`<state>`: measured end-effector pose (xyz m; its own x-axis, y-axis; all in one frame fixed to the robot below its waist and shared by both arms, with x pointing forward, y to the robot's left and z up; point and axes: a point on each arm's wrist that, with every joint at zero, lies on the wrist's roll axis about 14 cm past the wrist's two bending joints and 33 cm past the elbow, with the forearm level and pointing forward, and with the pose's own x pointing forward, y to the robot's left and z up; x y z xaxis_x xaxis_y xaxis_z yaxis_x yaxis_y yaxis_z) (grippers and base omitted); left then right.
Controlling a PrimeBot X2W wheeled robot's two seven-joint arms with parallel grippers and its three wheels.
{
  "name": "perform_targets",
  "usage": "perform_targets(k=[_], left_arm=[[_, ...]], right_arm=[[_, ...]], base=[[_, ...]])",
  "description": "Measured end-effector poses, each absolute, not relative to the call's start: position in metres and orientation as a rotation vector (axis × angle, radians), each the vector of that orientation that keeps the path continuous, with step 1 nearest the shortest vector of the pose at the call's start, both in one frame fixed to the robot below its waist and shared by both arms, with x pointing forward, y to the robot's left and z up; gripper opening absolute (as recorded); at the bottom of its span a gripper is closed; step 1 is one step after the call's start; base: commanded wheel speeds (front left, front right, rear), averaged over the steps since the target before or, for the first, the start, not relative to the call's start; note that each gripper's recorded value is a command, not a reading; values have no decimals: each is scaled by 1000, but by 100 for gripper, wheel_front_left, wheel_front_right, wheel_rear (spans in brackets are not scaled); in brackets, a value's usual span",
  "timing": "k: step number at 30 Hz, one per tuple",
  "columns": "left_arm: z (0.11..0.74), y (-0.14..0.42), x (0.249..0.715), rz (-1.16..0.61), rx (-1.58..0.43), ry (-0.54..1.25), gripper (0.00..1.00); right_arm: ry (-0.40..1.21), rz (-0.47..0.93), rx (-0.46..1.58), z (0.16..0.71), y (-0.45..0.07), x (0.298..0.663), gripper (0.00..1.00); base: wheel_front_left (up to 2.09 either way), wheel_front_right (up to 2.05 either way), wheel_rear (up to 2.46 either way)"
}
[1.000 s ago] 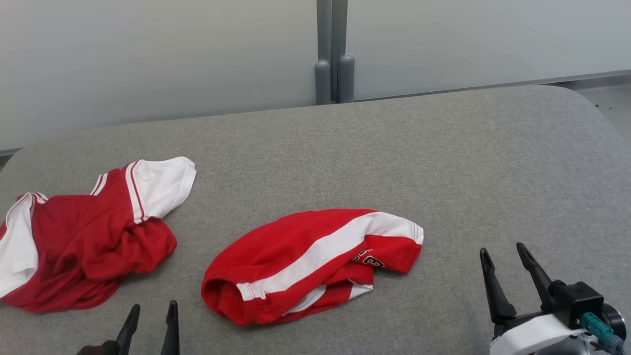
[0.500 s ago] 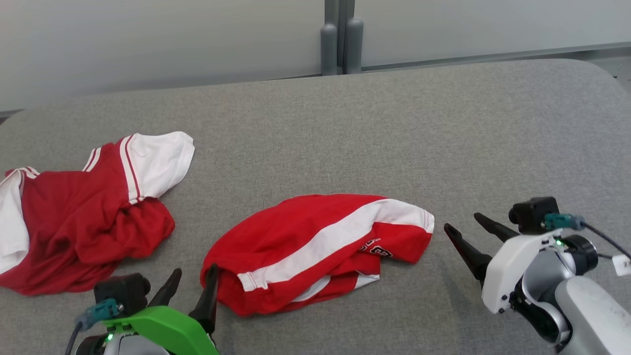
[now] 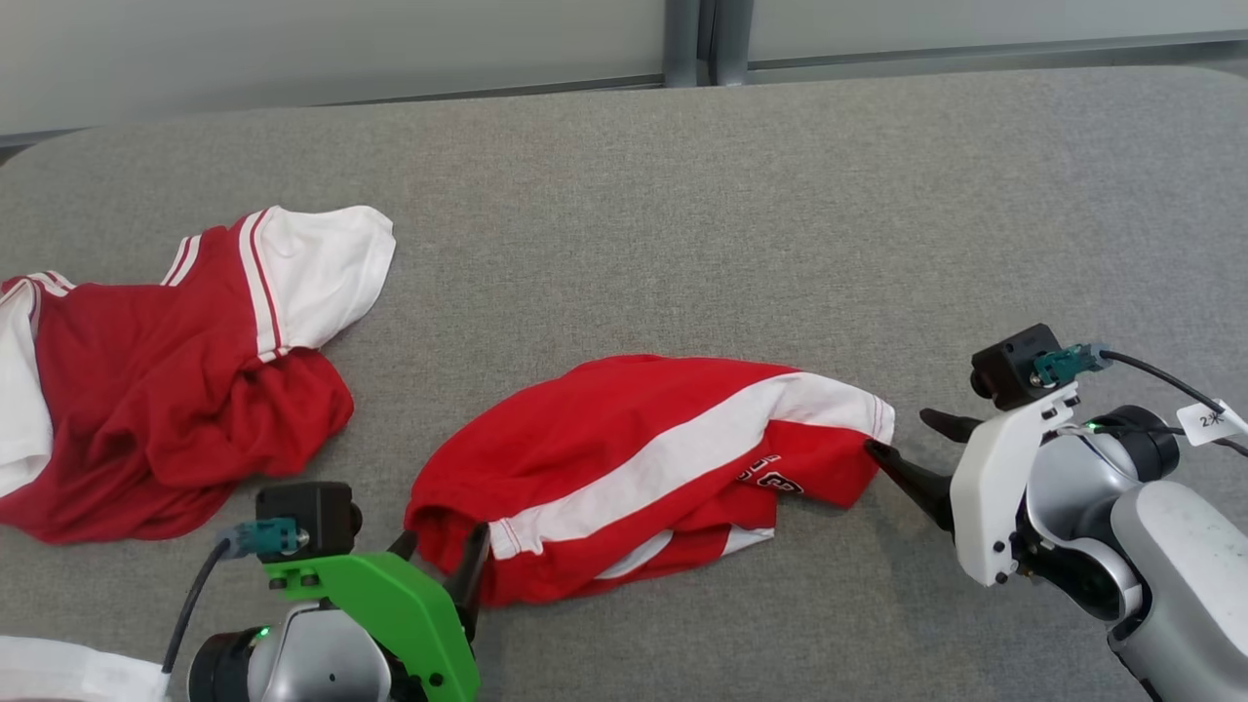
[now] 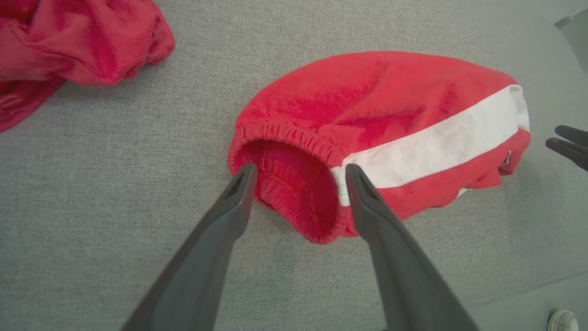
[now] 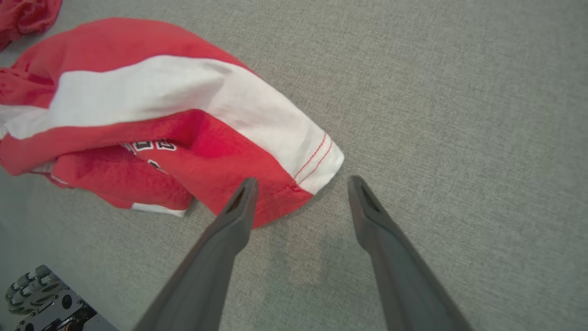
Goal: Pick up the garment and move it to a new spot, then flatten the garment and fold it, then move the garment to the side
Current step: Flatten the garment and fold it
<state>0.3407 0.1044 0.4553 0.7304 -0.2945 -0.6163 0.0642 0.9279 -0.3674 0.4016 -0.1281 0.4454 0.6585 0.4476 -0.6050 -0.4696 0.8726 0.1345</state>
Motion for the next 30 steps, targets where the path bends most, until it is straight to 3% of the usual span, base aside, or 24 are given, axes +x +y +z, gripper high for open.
perform_targets(k=[29, 30], left_arm=[[425, 80, 342, -270, -275, 869, 100], [424, 79, 342, -271, -274, 873, 96]], right_arm=[[775, 476, -53, 403, -135, 422, 100], [776, 475, -48, 403, -134, 423, 100]], base=[[0, 0, 0], [0, 0, 0]])
